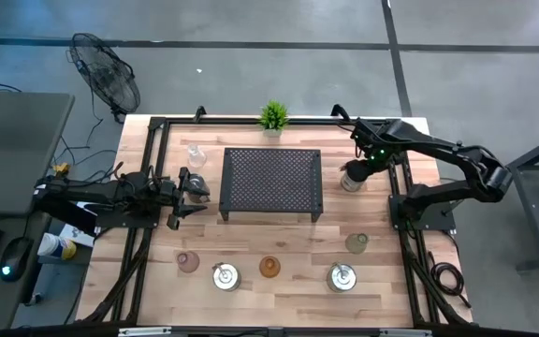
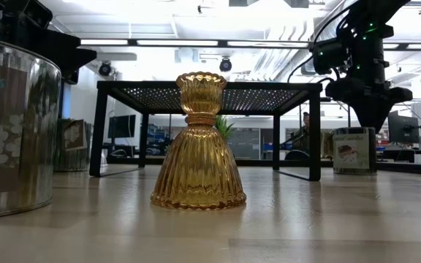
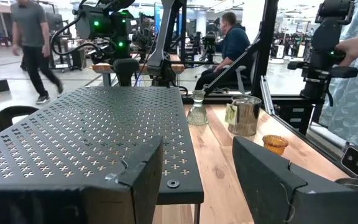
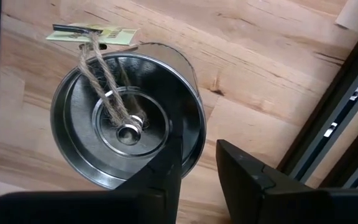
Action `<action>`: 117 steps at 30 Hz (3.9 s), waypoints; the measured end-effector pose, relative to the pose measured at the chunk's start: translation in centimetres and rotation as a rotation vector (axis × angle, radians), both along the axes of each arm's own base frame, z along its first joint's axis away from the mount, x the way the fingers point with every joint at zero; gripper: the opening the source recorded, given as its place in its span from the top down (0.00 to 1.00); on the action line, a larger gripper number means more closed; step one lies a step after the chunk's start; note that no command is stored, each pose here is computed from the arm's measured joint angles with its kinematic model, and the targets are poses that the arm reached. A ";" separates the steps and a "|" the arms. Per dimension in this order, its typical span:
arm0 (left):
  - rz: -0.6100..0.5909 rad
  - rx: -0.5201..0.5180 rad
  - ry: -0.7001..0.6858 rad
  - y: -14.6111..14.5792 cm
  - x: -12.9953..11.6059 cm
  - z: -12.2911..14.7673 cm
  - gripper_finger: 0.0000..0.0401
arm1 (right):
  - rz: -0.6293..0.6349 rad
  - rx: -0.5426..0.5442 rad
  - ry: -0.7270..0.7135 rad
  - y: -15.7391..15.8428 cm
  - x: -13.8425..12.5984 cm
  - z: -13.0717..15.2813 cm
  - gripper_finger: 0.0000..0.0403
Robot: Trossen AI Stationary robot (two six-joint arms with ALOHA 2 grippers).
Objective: Pick & Place candle stick holders
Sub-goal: Put the green scented candle on the shelf
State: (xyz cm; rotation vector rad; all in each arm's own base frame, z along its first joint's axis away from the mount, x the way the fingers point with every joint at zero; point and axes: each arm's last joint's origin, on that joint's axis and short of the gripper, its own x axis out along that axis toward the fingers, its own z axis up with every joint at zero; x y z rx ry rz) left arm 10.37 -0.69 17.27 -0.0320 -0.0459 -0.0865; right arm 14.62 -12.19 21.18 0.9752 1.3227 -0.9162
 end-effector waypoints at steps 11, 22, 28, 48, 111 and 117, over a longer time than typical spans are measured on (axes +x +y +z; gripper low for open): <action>0.000 0.000 0.000 0.0 0.0 0.0 0.53 | 0.000 -0.001 -0.006 0.0 0.0 0.0 0.84; 0.000 0.000 0.000 0.0 0.0 0.0 0.53 | 0.005 -0.005 -0.001 0.0 0.0 0.0 0.81; 0.000 0.000 0.000 0.0 0.0 0.0 0.53 | 0.006 -0.009 -0.003 -0.1 0.1 0.0 0.78; 0.000 0.000 0.000 0.0 0.0 0.0 0.53 | 0.006 -0.018 -0.017 -0.2 0.2 0.0 0.88; 0.000 0.000 0.000 0.0 0.0 0.0 0.53 | 0.079 0.003 -0.064 -0.4 0.7 7.3 1.00; 0.000 0.000 0.000 0.0 0.0 0.0 0.53 | 0.080 -0.015 -0.093 -0.4 0.7 9.3 1.00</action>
